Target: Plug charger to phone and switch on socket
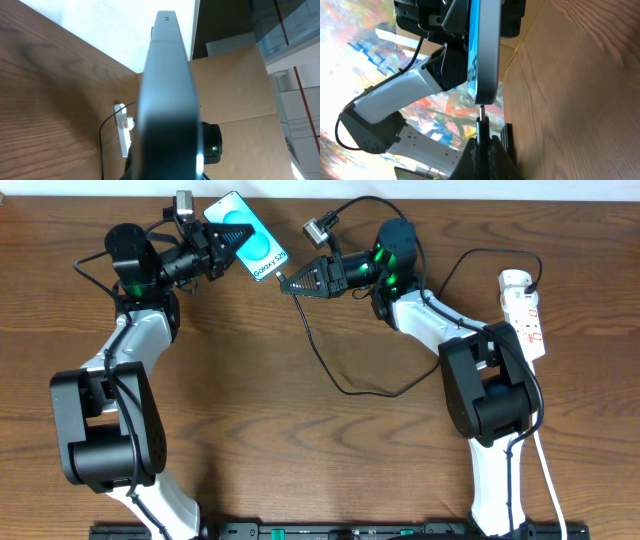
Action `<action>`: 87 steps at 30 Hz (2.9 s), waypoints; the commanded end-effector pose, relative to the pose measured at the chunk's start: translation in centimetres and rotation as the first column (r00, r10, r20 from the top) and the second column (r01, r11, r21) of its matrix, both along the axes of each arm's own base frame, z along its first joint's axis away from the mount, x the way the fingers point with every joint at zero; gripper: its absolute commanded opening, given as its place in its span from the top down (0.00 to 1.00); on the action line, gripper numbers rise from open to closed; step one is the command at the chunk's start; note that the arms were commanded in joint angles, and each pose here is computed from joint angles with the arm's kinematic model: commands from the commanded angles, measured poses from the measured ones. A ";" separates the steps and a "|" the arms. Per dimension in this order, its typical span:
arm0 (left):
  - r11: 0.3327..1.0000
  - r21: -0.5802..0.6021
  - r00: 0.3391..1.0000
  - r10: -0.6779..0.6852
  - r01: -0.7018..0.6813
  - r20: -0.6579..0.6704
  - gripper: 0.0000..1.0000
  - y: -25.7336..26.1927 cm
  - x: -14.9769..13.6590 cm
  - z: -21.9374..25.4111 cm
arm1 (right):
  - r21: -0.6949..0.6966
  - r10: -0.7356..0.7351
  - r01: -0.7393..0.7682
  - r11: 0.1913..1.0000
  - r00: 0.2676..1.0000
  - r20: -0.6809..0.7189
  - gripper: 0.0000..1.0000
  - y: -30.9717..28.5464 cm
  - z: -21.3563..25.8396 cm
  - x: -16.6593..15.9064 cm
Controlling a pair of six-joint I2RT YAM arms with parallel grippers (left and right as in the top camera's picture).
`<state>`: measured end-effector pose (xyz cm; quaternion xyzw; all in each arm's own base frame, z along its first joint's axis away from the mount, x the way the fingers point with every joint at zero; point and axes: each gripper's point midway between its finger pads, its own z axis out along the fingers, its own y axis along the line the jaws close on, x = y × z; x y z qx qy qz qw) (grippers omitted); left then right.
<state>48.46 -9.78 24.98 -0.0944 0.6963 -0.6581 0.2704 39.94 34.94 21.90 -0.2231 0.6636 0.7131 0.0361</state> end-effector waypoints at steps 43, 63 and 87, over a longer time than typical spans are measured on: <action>1.000 0.018 0.998 -0.013 0.012 0.058 0.93 -0.8 -0.2 1.1 | 0.012 0.006 -0.006 1.000 1.000 0.018 0.99 0.3 0.8 -0.2; 1.000 0.006 0.999 -0.008 0.008 0.037 0.93 -0.8 -0.1 1.1 | 0.013 -0.013 0.012 1.000 1.000 0.021 0.99 -0.5 0.8 0.4; 1.000 -0.007 1.000 0.000 0.000 0.016 0.93 -0.7 0.0 1.1 | 0.014 -0.011 0.010 1.000 1.000 0.025 0.99 -0.4 0.8 0.3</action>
